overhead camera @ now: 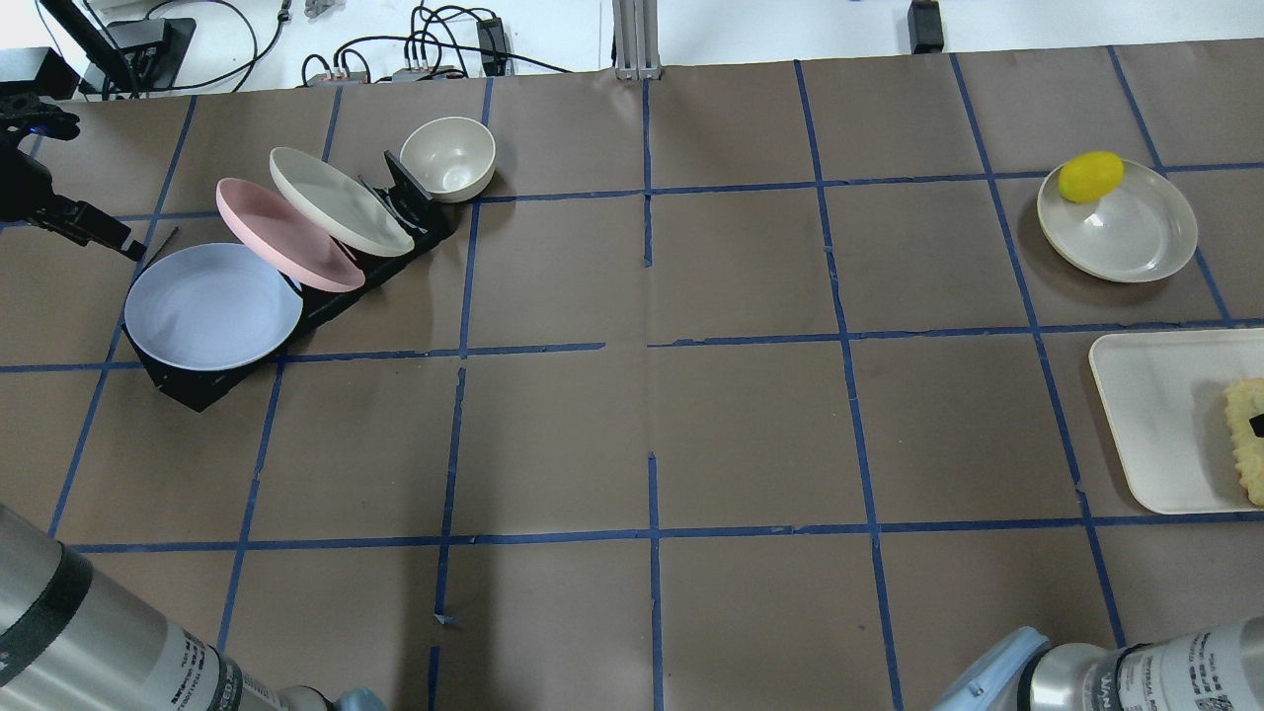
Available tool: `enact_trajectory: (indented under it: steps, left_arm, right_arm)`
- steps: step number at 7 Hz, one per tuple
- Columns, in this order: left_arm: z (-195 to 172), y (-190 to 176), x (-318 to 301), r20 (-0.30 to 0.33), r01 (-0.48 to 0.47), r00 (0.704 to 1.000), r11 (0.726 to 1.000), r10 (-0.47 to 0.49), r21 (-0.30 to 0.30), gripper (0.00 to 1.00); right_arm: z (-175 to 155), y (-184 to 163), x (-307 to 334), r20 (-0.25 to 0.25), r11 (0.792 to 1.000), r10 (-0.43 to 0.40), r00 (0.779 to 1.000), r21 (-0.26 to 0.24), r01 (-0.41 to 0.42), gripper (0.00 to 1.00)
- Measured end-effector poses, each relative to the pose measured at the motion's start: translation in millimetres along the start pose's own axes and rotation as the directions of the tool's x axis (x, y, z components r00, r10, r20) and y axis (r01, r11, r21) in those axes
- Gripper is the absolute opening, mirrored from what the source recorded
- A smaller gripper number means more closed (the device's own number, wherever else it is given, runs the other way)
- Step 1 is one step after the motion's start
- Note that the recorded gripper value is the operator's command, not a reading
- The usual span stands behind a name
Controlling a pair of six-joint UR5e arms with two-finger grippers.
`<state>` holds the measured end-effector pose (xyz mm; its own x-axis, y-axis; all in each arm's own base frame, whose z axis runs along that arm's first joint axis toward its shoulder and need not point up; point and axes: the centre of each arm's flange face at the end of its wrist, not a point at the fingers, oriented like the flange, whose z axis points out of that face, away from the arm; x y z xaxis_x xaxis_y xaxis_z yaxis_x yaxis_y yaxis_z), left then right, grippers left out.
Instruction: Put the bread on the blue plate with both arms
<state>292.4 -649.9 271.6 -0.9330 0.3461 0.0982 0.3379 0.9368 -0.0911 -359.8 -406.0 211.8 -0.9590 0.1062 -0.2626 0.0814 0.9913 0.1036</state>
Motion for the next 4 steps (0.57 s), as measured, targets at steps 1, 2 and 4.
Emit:
enact_trajectory:
  steps: [1, 2, 4]
  left_arm:
    - [12, -1, 0, -0.017, 0.009, 1.0, 1.0, -0.009, -0.012, 0.98]
    - [19, -1, 0, -0.026, 0.014, 1.0, 1.0, -0.015, -0.018, 0.95]
    - [29, 3, 3, -0.049, 0.021, 0.999, 0.999, -0.023, -0.037, 0.74]
  right_arm:
    - [12, -5, 9, 0.016, 1.0, 0.003, 1.0, -0.009, -0.003, 0.88]
    - [21, -10, 16, 0.028, 1.0, 0.004, 1.0, -0.014, -0.004, 0.47]
    - [25, -12, 18, 0.033, 1.0, 0.004, 0.999, -0.018, -0.003, 0.02]
